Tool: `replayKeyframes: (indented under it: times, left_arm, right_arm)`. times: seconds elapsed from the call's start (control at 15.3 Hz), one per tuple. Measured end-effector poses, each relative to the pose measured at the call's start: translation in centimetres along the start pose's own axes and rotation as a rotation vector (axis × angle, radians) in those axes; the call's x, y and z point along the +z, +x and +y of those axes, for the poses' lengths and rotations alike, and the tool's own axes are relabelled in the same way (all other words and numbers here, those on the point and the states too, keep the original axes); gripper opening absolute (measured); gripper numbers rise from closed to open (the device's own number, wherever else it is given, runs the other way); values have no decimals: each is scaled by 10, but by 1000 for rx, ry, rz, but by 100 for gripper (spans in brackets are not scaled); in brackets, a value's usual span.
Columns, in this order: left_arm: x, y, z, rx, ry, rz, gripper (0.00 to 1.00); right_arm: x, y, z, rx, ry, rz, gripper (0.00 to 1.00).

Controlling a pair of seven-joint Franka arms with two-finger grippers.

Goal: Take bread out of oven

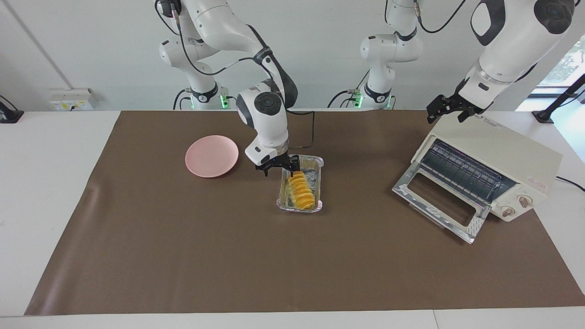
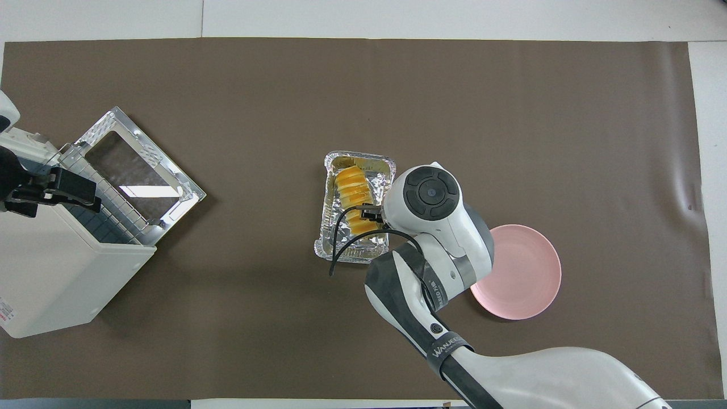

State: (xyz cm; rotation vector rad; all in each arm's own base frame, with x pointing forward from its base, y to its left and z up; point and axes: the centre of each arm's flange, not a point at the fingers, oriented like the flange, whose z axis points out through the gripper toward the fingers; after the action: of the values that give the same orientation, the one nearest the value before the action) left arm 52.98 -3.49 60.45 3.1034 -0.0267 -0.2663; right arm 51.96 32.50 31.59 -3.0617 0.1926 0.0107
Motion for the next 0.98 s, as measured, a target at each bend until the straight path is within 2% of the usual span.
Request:
replayKeyframes:
  times: [0.07, 0.33, 0.59, 0.79, 0.98]
  left_arm:
    - [-3, -2, -2, -4, -1, 5, 100]
    - [-5, -3, -5, -9, -2, 10, 100]
    - [-5, -3, -5, -9, -2, 10, 100]
    - [-5, -3, -5, -9, -2, 10, 100]
    - [-5, -3, -5, -9, -2, 10, 100]
  right_arm:
    - [4, -1, 1, 8, 5, -5, 83]
    - [7, -3, 1, 11, 10, -7, 40]
    - [6, -4, 1, 10, 10, -7, 2]
    - [0, 2, 5, 4, 15, 1, 2]
    - [-19, 34, 52, -34, 1, -29, 2]
